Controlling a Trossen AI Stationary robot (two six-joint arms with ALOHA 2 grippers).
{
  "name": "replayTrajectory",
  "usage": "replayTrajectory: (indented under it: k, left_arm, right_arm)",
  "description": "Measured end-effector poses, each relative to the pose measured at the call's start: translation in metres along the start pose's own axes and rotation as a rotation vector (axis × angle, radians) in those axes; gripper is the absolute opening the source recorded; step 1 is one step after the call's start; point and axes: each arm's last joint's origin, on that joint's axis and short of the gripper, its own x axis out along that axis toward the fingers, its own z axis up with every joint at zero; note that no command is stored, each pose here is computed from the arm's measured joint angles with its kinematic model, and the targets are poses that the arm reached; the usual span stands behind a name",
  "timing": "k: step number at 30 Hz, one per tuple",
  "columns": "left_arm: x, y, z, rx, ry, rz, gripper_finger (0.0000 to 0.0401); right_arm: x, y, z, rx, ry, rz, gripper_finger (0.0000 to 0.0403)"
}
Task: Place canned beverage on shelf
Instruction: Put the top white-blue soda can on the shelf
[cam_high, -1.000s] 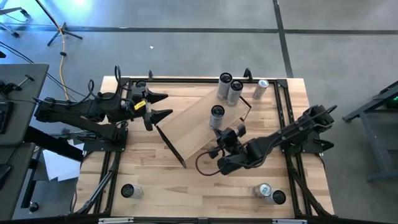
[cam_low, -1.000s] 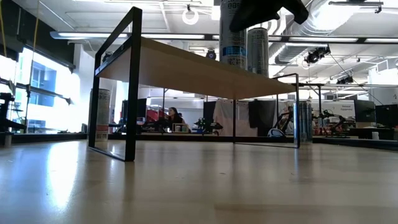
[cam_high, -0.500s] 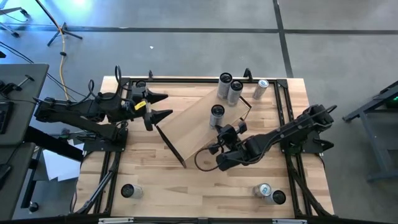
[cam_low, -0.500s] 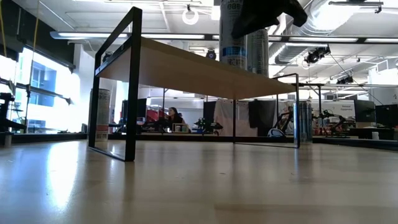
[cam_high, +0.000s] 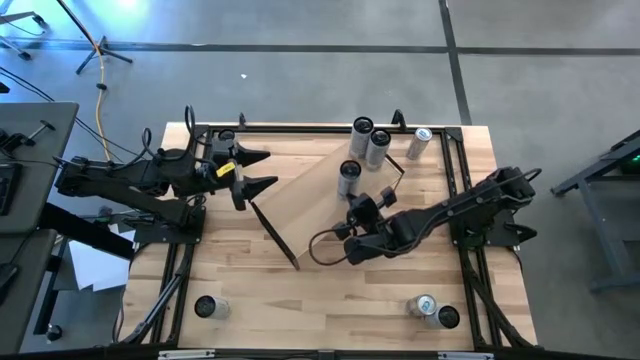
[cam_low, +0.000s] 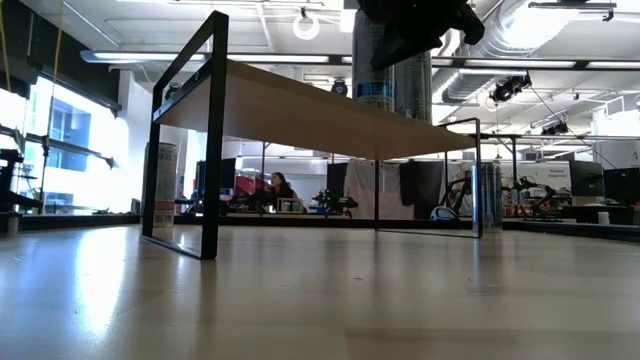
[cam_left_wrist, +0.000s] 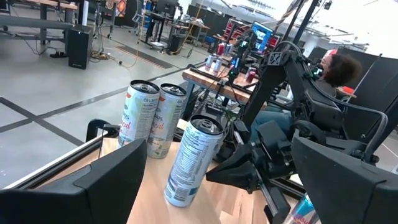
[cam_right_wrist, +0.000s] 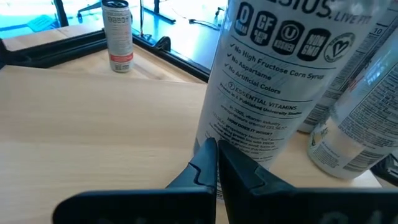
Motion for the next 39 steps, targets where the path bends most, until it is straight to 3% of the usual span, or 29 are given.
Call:
replayTrajectory:
  k: [39]
  left_arm:
    - [0.000,0.001,-0.001,0.006,0.013,0.008,0.0370]
  right_arm:
    - [0.031,-0.016,0.008,-0.063,0.063,-0.081,0.0000]
